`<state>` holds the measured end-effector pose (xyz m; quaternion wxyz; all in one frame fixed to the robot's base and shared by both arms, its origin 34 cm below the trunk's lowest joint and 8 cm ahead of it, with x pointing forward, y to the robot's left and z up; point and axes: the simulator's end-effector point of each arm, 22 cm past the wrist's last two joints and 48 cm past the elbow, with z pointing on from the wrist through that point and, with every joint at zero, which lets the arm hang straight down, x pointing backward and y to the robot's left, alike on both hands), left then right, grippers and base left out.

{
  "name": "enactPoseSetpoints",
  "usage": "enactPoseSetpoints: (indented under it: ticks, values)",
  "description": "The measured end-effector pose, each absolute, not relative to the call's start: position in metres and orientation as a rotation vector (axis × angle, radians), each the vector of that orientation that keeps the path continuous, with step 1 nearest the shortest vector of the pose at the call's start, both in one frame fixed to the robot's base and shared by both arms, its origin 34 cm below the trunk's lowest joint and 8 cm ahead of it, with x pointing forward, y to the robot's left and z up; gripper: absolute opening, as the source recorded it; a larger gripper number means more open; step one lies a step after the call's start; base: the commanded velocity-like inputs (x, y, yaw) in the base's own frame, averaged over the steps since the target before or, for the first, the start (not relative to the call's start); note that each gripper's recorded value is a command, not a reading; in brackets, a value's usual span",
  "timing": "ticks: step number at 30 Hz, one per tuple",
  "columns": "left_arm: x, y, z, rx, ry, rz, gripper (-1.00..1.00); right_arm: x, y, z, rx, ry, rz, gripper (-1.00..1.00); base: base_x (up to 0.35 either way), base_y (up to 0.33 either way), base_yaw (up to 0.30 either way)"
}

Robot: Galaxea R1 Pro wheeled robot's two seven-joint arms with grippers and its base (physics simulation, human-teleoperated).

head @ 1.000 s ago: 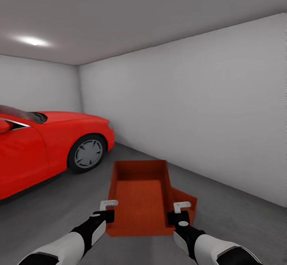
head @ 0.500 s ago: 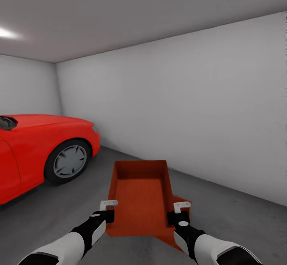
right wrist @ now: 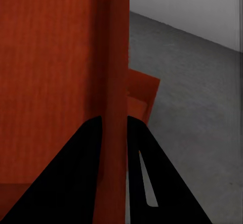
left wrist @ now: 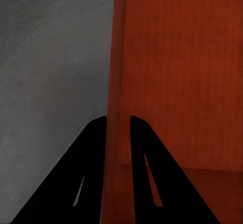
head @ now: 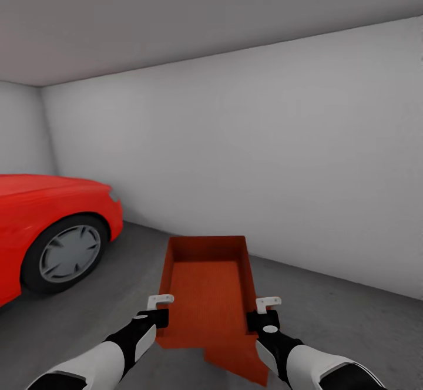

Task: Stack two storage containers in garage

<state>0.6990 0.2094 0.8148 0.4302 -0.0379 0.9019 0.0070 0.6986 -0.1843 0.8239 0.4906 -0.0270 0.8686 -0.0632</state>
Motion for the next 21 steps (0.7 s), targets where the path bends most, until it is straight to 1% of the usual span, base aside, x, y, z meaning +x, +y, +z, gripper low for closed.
enactPoseSetpoints:
  ticks: [21]
  values:
    - [0.699,0.2095,0.8147,-0.095,2.25,0.018,-1.0,0.6986,-0.1843,0.8239,-0.066,2.109,-0.154,-1.0,0.32,0.173,-0.247]
